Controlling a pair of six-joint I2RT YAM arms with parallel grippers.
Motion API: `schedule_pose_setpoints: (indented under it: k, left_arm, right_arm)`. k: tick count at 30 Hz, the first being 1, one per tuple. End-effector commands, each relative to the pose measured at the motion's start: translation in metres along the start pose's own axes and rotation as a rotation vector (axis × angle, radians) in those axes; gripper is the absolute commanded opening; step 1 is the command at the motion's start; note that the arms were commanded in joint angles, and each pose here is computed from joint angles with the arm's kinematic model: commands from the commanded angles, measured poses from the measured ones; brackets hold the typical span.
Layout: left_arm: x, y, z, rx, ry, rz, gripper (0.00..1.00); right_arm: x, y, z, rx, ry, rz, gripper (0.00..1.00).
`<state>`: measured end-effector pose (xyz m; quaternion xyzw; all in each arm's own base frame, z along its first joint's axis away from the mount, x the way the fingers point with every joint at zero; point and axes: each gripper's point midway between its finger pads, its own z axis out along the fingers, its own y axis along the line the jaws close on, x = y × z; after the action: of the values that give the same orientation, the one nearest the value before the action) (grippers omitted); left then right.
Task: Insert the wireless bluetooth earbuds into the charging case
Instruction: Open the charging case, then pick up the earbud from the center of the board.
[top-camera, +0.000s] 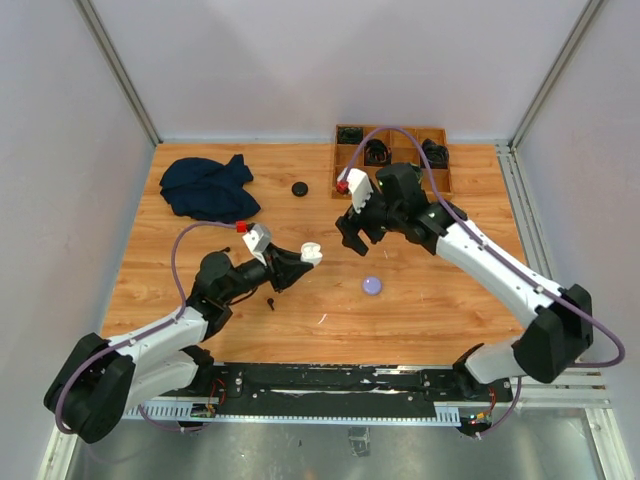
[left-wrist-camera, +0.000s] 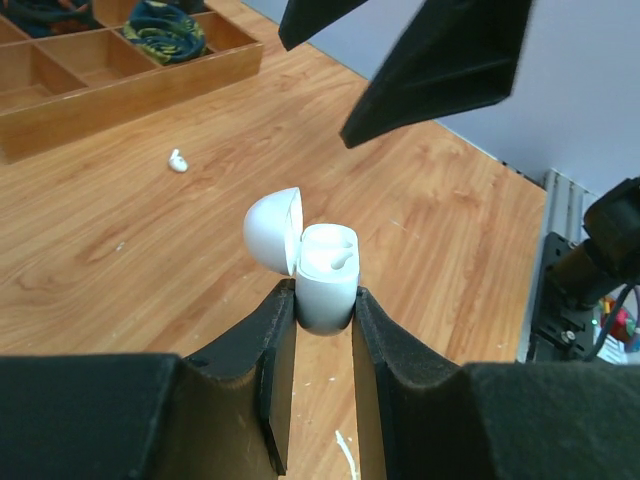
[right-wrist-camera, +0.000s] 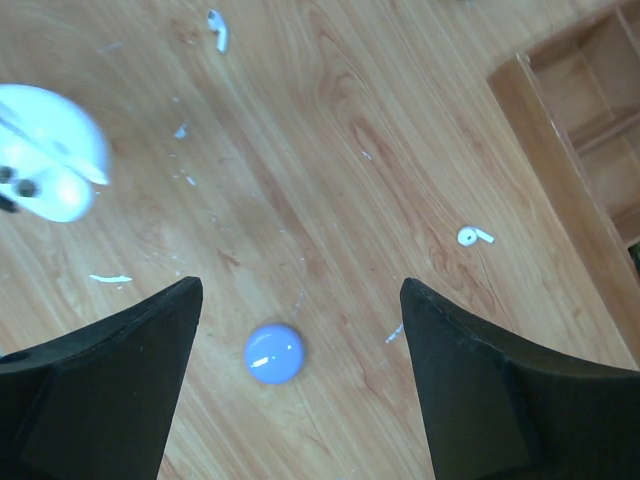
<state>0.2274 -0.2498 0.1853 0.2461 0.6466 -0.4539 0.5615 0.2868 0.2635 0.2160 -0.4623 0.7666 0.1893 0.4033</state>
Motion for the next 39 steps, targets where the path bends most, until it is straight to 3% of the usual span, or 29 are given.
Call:
schedule_pose_setpoints:
  k: [1, 17, 31, 39]
  left_arm:
    - [-0.012, 0.009, -0.004, -0.028, -0.075, 0.084, 0.00]
    - [0.014, 0.017, -0.011, -0.036, -0.038, 0.149, 0.00]
    - [0.020, 0.016, -0.009, -0.023, -0.011, 0.141, 0.00]
    - [0.019, 0.013, -0.008, -0.006, -0.011, 0.133, 0.00]
  right_arm:
    - [0.008, -0.029, 0.016, 0.023, 0.034, 0.088, 0.81]
    - [0.092, -0.135, 0.122, 0.005, 0.226, 0.289, 0.67]
    - [0.139, -0.145, 0.145, -0.026, 0.316, 0.370, 0.68]
    - [0.153, -0.118, 0.124, -0.053, 0.371, 0.447, 0.58]
